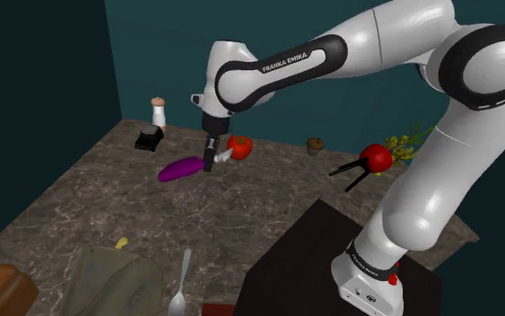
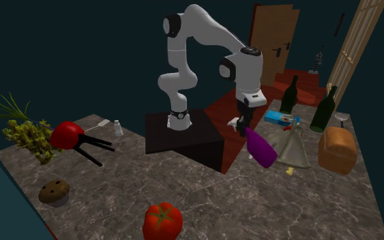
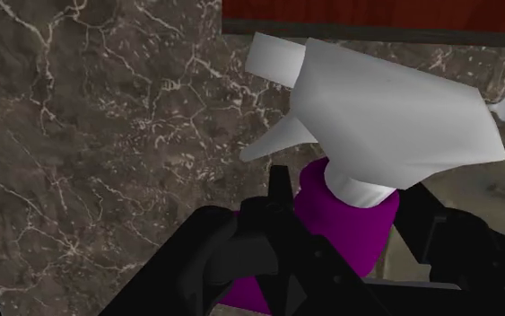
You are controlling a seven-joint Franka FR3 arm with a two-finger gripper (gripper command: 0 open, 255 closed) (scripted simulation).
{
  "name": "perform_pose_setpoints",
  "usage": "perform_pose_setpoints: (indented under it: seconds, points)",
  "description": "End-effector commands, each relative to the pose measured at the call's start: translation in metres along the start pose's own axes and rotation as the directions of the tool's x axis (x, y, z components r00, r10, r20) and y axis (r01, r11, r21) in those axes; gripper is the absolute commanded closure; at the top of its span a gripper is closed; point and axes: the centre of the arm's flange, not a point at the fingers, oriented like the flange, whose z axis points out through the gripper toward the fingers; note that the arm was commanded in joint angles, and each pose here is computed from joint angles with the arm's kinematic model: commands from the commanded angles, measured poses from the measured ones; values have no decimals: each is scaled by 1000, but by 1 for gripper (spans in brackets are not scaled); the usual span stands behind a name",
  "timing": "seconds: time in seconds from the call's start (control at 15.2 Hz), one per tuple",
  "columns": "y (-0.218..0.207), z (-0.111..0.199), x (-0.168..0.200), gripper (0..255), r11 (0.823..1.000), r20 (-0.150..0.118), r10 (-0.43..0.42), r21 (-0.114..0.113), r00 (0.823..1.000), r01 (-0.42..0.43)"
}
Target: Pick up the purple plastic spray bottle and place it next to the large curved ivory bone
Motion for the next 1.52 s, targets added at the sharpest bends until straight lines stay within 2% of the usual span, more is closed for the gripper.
perform_pose_setpoints:
  seconds: [0.0, 0.66, 1.45]
  points:
    - [-9, 0, 29, 255, 1000, -1, 1, 0, 1000, -1]
    - [-53, 12, 159, 255, 1000, -1, 1, 0, 1000, -1]
    - [-46, 75, 155, 255, 1000, -1, 1, 0, 1000, -1]
